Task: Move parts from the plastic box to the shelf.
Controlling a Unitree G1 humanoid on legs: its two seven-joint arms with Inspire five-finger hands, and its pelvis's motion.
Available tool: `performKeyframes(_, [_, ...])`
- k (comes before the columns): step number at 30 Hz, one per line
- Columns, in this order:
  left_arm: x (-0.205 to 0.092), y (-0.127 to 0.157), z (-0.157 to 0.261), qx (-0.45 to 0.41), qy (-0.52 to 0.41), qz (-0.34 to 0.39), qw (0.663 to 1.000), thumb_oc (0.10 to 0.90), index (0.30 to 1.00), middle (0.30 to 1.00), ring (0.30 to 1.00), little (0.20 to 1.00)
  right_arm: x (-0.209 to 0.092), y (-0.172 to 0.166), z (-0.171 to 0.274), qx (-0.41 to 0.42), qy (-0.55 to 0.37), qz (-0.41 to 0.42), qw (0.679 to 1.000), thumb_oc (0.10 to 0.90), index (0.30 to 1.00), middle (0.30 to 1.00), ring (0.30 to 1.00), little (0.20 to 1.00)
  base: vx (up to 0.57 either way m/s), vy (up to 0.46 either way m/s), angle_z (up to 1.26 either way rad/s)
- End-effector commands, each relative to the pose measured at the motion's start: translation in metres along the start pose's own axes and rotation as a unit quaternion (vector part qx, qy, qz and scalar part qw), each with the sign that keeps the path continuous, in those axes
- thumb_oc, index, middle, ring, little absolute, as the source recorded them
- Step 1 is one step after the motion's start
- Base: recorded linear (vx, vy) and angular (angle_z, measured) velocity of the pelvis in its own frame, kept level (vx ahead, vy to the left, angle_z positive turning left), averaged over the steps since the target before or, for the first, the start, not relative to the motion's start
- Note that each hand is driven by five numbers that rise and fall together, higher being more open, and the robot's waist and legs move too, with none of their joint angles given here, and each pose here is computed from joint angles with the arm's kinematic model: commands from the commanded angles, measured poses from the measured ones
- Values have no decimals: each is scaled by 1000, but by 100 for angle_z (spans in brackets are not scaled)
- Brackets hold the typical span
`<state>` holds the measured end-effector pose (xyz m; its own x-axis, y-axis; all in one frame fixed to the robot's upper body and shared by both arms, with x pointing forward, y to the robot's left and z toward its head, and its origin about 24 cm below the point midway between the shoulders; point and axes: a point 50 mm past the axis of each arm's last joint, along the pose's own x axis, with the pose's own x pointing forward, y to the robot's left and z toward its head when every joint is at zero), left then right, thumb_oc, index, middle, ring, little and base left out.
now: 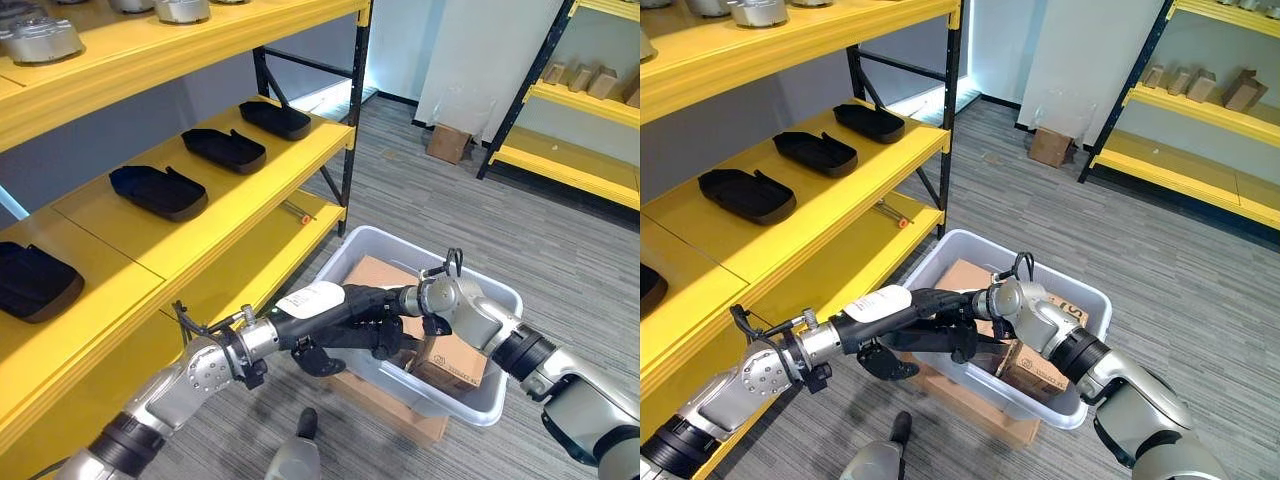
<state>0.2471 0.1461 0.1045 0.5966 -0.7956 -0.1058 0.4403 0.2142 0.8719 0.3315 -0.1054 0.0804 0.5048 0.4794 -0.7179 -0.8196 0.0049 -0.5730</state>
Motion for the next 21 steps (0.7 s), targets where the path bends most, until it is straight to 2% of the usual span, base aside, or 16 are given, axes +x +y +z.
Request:
performKeyframes(1, [17, 13, 24, -14, -63, 25, 998, 900, 1000, 1000, 1000, 1000, -20, -44, 40, -71, -53, -64, 994, 400, 300, 300, 300, 300, 0, 0, 0])
performKeyframes(4, [19, 4, 17, -49, -48, 12, 998, 900, 1000, 1000, 1000, 1000, -19, -42, 42, -70, -57, -63, 994, 400, 300, 300, 300, 300, 0, 0, 0])
performKeyframes(14, [12, -11, -6, -170, 24, 48, 984, 900, 1000, 1000, 1000, 1000, -19, -44, 42, -58, -68, -84, 992, 400, 300, 300, 300, 300, 0, 0, 0])
performKeyframes(17, [6, -18, -13, -186, 50, 57, 980, 900, 1000, 1000, 1000, 1000, -20, -46, 41, -54, -66, -90, 992, 400, 300, 300, 300, 300, -2, -11, 0])
performKeyframes(21, [1, -19, -17, -167, 70, 81, 980, 900, 1000, 1000, 1000, 1000, -21, -49, 38, -44, -64, -99, 992, 400, 300, 300, 300, 300, 0, 0, 0])
